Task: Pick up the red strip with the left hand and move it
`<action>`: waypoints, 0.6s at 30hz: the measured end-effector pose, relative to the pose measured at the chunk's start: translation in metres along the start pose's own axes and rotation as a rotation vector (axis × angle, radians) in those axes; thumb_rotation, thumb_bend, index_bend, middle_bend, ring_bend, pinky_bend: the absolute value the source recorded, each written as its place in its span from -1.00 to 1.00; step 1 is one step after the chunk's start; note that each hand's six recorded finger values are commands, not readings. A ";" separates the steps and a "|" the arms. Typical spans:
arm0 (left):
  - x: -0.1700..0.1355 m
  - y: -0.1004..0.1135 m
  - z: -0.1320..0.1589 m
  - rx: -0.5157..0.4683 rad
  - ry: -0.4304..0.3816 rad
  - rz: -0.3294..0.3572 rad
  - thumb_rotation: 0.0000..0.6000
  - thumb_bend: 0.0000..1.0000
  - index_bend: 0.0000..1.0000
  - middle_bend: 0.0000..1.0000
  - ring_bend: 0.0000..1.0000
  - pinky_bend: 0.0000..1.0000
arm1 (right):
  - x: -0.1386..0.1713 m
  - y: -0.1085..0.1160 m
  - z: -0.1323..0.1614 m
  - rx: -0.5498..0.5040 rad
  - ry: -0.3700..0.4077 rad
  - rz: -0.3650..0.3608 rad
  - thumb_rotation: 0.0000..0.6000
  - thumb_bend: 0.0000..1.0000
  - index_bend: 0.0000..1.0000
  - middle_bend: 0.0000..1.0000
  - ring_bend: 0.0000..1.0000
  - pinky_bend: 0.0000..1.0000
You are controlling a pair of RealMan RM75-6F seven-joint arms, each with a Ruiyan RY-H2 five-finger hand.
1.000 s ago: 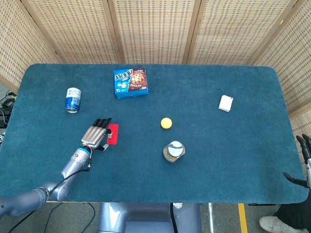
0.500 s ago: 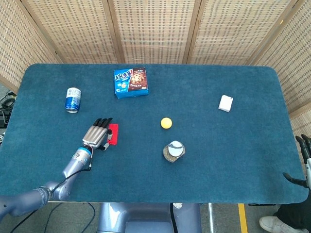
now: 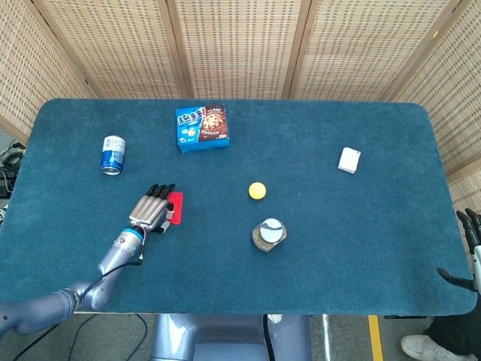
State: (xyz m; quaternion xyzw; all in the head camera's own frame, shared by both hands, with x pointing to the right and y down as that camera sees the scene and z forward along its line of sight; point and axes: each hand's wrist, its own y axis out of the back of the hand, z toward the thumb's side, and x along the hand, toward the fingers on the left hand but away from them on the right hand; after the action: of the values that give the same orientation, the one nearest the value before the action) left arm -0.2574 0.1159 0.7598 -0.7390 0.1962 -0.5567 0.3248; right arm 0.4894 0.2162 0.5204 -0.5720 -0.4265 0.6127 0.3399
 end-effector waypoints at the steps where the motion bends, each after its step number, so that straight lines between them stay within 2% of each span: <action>1: 0.000 0.001 0.000 0.000 0.000 0.000 1.00 0.16 0.21 -1.00 -1.00 -1.00 | 0.000 0.000 0.000 0.000 0.001 0.000 1.00 -1.00 -1.00 -1.00 -1.00 -1.00; 18: -0.004 0.022 0.000 -0.020 0.012 0.021 1.00 0.16 0.28 -1.00 -1.00 -1.00 | 0.001 0.000 0.003 -0.002 0.011 0.003 1.00 -1.00 -1.00 -1.00 -1.00 -1.00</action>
State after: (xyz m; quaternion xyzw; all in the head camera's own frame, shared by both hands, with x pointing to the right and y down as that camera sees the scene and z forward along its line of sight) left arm -0.2569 0.1027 0.7421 -0.7366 0.2113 -0.5559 0.3221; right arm 0.4867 0.2172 0.5200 -0.5761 -0.4245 0.6097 0.3409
